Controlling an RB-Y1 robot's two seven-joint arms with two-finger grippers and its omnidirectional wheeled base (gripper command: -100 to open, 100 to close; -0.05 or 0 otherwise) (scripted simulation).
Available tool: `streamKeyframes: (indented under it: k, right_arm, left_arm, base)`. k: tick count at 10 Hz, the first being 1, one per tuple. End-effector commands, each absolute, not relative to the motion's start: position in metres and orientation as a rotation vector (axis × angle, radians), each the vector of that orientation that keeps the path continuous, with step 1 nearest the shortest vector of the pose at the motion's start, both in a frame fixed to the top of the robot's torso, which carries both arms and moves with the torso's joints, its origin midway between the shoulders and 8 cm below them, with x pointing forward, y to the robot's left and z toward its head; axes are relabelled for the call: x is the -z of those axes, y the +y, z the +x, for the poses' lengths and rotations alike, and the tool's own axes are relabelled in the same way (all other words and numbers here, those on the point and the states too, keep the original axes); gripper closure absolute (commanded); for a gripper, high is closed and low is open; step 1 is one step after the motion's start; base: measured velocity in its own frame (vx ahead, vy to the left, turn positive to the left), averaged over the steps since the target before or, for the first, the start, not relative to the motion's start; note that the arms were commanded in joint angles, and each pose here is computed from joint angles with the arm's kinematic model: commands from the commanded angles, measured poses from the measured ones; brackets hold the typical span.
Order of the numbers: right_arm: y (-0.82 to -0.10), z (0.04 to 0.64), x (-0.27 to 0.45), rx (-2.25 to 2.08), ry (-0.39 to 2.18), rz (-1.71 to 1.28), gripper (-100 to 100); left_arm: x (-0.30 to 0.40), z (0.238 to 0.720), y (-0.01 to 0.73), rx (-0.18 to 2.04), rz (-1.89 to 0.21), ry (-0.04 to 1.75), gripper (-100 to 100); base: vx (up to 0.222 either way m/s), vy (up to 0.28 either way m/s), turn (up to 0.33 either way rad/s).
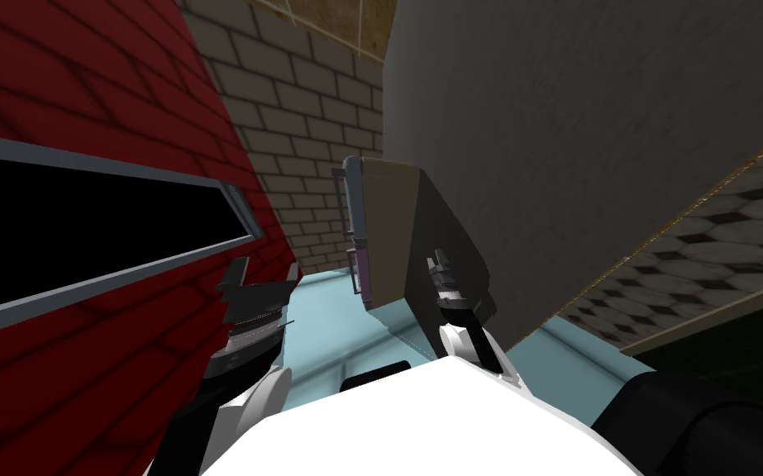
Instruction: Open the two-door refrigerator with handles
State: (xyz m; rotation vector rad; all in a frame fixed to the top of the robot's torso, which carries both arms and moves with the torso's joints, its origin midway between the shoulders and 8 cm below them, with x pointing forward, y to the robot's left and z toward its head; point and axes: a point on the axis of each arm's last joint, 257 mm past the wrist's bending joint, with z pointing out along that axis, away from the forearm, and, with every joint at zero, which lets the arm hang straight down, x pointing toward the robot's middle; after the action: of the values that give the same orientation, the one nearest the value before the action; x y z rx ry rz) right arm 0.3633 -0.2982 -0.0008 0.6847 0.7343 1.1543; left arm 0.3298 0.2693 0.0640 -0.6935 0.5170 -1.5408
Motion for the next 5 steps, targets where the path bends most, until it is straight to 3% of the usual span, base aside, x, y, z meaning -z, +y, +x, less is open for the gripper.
streamKeyframes:
  k: [1,5]
  right_arm:
    - [-0.2982,0.3633,0.0008,-1.154,0.734,0.685,0]
    - [-0.2982,0.3633,0.0007,-1.154,0.734,0.684,0]
  left_arm:
    - [-0.0640,0.3298,0.2693,1.541,-0.693,0.517,0]
    - [-0.0641,0.3298,0.2693,1.541,-0.693,0.517,0]
  base:
    - [0.000,0.000,0.000]
    - [0.000,0.000,0.000]
